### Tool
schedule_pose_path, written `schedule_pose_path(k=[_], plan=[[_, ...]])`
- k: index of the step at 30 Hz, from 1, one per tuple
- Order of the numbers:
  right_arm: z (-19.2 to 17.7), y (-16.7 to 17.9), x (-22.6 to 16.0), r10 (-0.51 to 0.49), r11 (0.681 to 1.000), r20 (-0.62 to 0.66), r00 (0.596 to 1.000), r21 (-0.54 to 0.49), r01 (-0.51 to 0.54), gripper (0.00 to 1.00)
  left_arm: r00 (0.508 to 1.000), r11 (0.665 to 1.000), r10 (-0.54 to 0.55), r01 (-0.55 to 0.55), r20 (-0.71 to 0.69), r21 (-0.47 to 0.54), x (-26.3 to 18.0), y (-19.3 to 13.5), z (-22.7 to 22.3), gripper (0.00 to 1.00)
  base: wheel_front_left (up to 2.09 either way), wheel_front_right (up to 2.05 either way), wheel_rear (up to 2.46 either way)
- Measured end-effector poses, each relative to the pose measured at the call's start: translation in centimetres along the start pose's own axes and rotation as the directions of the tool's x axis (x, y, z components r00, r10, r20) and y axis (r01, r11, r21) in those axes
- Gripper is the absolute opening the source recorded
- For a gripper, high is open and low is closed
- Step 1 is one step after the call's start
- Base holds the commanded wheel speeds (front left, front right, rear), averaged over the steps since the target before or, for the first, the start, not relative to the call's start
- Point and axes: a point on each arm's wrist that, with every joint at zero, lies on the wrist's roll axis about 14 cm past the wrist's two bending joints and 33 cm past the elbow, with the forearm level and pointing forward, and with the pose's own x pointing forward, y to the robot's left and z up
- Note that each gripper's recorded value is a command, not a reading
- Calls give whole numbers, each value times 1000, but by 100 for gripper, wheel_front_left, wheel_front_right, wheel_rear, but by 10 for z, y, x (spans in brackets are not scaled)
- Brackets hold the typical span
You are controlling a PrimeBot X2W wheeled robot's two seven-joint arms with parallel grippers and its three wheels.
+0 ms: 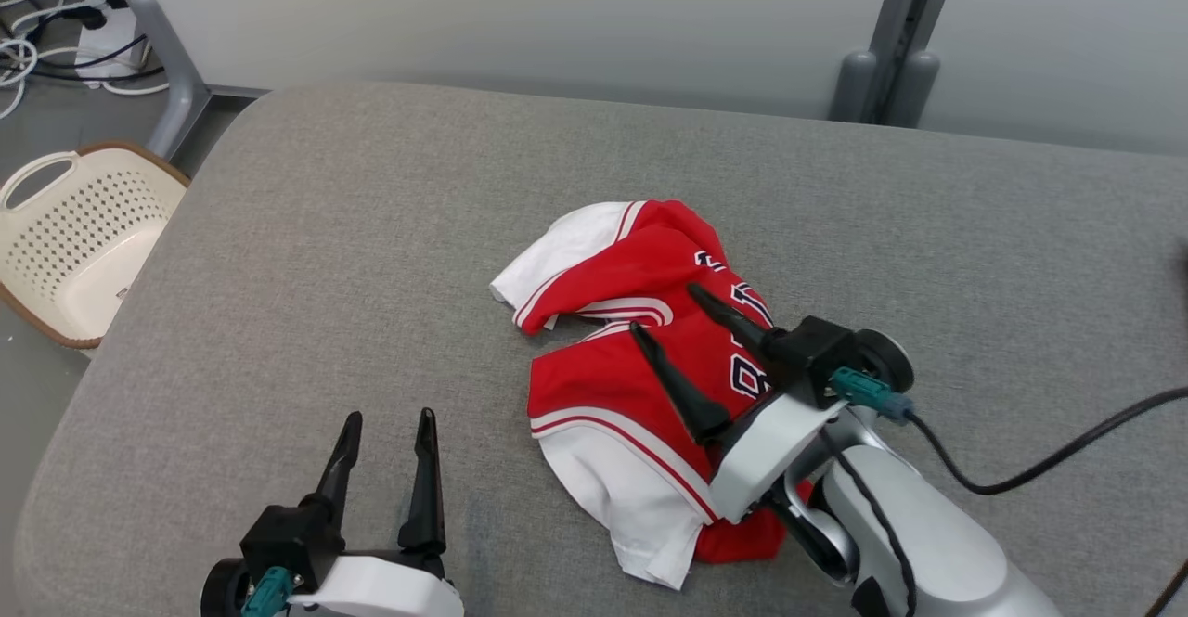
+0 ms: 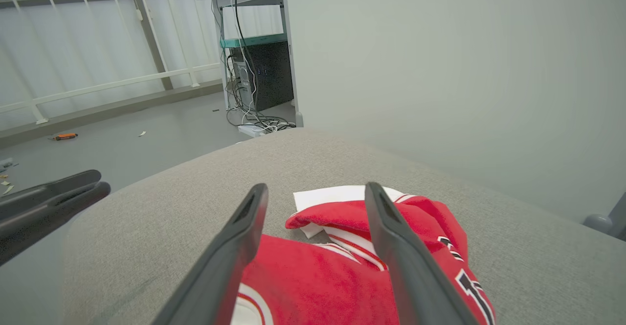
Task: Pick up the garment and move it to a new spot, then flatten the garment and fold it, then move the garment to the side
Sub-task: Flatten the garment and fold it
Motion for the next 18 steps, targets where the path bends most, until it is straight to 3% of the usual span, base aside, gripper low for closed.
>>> schedule_pose_path(k=[5,11,18], plan=[[11,-47,-28,-181,983,52,982,-1,181,100,993,994,-110,110,-41,-2,-3,-30,-11,100,0,0,0],[8,-84,-78,-360,933,72,930,18,360,100,948,964,-265,263,-176,-33,-16,-72,-44,100,0,0,0],[-4,-105,-121,-481,877,58,875,41,480,100,902,959,-282,278,-327,-62,-19,-80,-84,100,0,0,0]])
